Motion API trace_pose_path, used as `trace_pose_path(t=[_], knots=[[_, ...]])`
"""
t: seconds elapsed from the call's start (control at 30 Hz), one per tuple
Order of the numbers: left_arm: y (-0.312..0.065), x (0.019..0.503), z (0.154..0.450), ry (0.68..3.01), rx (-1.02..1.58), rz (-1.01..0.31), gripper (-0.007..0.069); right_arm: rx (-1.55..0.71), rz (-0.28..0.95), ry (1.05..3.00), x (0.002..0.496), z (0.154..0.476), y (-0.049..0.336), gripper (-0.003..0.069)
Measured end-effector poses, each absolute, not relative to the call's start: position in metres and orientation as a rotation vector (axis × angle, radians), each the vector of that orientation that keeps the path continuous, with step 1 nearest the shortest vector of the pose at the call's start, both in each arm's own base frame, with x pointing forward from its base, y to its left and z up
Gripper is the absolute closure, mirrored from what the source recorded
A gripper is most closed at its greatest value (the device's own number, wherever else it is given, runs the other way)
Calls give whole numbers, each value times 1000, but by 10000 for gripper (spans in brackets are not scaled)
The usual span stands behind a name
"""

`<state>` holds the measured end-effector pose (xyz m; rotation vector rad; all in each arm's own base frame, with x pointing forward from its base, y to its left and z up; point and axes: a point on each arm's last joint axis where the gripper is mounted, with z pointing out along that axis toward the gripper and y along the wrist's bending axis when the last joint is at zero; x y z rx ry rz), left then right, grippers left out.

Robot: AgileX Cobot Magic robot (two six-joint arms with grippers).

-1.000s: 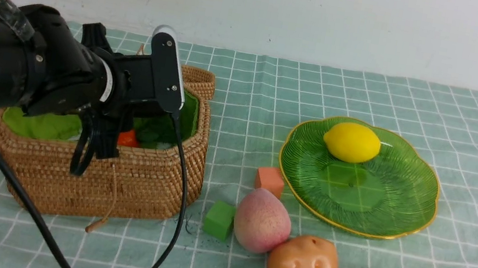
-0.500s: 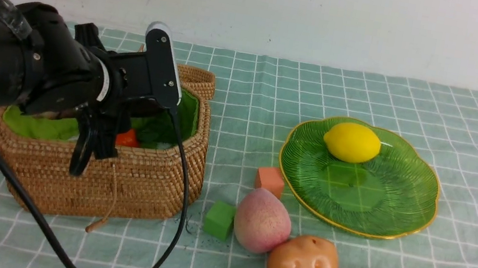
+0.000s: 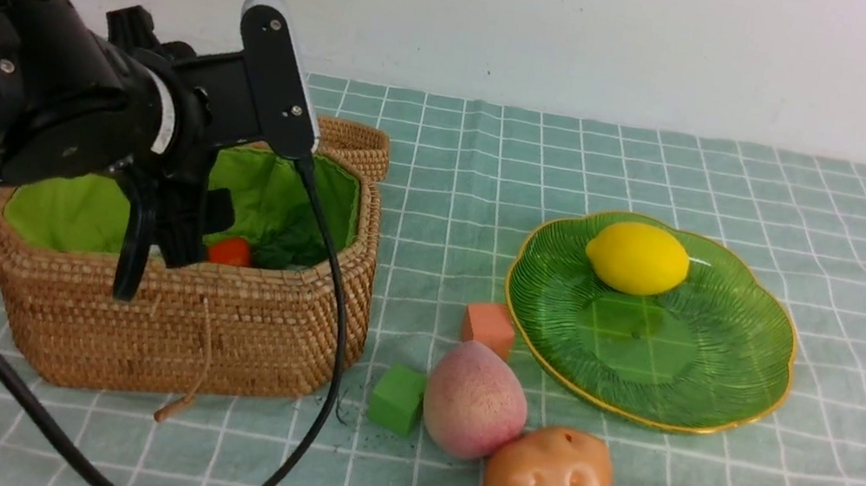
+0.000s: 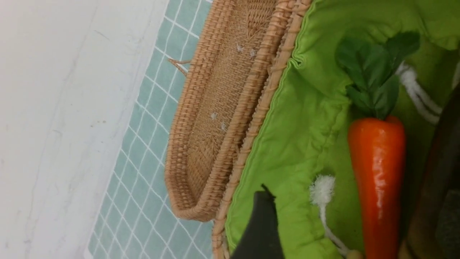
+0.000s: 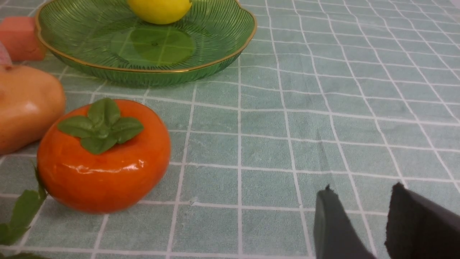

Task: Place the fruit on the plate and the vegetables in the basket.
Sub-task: Use the left arm to grab an eggplant and put it into the left basket, then take a daikon with your right arm and place it on the basket on the left.

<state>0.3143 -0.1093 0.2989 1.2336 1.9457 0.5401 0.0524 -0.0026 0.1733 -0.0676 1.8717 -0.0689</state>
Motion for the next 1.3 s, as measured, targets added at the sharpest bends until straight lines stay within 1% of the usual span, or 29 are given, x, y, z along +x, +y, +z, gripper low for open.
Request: trace_pose_path(t=[0.07,0.13,0.27,0.3,0.33,0.4,0.43,0.47,0.53,0.63,0.67,0.73,0.77,0.83,0.9,0.93,1.0,1.03,1.1,1.17,1.3], knots=[[-102,300,313,1999,1171,524,66,-68,-69,1872,52,173,-3,419],[-93,285,327,2038,1131,536,136,-68,-69,1872,52,173,-3,419],[-75,255,354,2081,1056,562,347,-68,-69,1872,52,173,-3,419],[-70,244,364,2074,1026,565,439,-68,-69,1872,52,173,-3,419],[-67,238,369,2072,1010,565,502,-68,-69,1872,52,173,-3,419],[-60,224,381,2056,961,559,594,-68,-69,1872,52,173,-3,419],[-58,219,384,2053,944,556,611,-68,-69,1872,52,173,-3,419],[-50,202,394,2054,870,531,638,-68,-69,1872,52,173,-3,419],[-39,178,404,2113,710,452,638,-68,-69,1872,52,173,-3,419],[-31,157,407,2193,578,376,638,-68,-69,1872,52,173,-3,419],[-26,141,408,2237,485,305,638,-68,-69,1872,52,173,-3,419],[-23,130,411,2245,432,249,638,-68,-69,1872,52,173,-3,419],[-20,115,415,2227,361,160,638,-68,-69,1872,52,173,-3,419],[-16,96,422,2180,279,41,638,-68,-69,1872,52,173,-3,419],[-13,77,424,2121,226,-66,638,-68,-69,1872,52,173,-3,419],[-12,74,424,2109,219,-86,638,-68,-69,1872,52,173,-3,419],[-10,61,418,2069,188,-165,638,-68,-69,1872,52,173,-3,419],[-10,54,408,2053,170,-230,638,-68,-69,1872,52,173,-3,419],[-10,47,391,2046,118,-283,638,-68,-69,1872,52,173,-3,419],[-10,48,370,2053,94,-308,638,-68,-69,1872,52,173,-3,419],[-12,51,350,2053,93,-314,638,-68,-69,1872,52,173,-3,419]])
